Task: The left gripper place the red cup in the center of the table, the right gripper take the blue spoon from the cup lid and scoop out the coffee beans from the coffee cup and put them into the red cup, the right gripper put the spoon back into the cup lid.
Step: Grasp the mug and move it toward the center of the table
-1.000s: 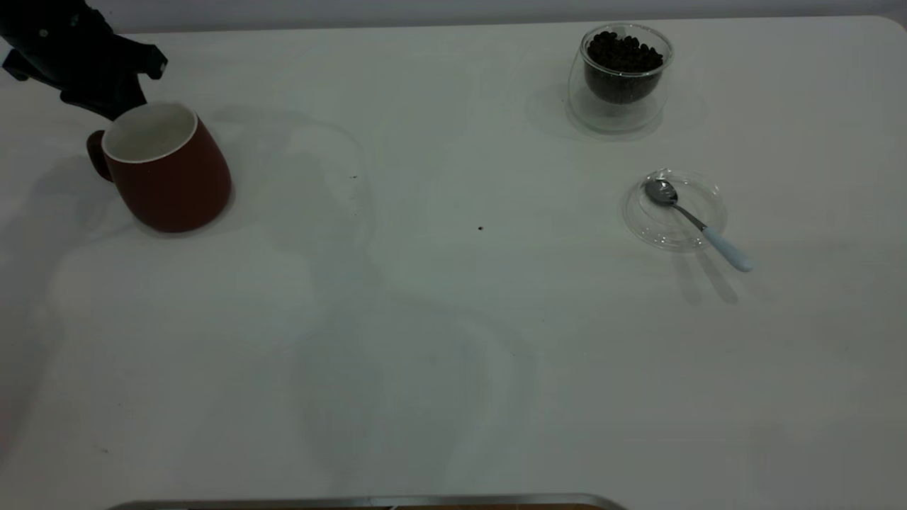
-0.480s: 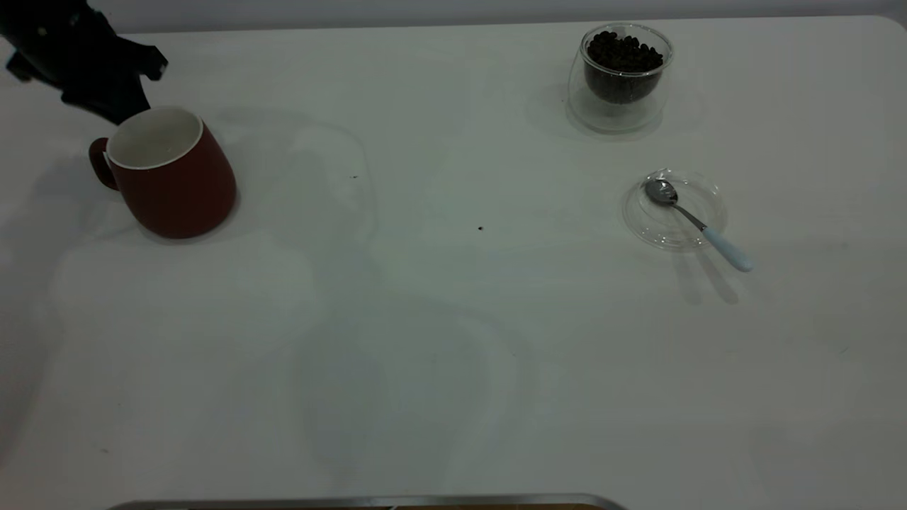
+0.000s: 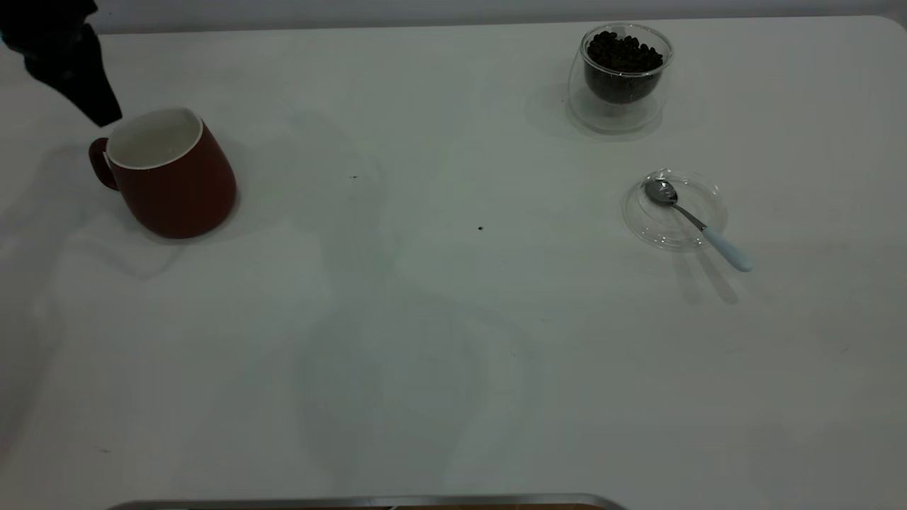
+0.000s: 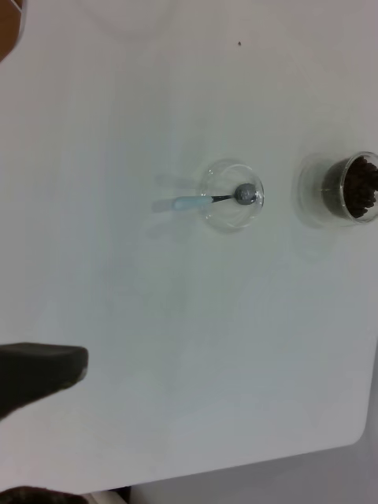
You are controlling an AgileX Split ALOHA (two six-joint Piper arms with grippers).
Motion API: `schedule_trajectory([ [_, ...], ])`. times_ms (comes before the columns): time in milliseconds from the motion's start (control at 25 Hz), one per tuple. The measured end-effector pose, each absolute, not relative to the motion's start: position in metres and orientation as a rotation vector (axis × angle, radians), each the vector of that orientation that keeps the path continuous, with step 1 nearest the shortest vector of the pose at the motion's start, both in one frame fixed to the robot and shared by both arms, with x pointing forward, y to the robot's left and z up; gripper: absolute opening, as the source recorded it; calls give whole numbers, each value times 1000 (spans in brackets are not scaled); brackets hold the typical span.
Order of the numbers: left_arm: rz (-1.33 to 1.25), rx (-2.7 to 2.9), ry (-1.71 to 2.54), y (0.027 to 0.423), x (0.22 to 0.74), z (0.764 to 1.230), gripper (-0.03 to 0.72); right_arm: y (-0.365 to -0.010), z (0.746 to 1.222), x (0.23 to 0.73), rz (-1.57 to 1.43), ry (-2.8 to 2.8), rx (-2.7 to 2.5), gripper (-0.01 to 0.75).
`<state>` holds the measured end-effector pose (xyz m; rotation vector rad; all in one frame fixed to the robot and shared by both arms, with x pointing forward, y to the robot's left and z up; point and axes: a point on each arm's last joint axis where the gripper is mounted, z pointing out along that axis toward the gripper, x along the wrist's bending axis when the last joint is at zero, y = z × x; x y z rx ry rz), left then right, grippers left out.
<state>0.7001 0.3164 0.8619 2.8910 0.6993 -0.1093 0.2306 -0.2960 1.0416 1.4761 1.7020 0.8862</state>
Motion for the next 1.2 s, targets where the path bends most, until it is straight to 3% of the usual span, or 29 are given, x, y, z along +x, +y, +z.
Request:
schedule_trajectory([
  [280, -112, 2943, 561, 318, 699, 862, 28, -296, 1042, 231, 886, 1702, 1476, 391],
  [400, -113, 2959, 559, 320, 699, 862, 72, -296, 1042, 231, 886, 1702, 1476, 391],
  [840, -114, 3064, 473, 323, 698, 860, 439, -296, 1042, 231, 886, 1702, 1476, 391],
  [1200, -164, 3192, 189, 288, 697, 832, 463, -296, 1042, 231, 886, 1702, 1476, 391],
])
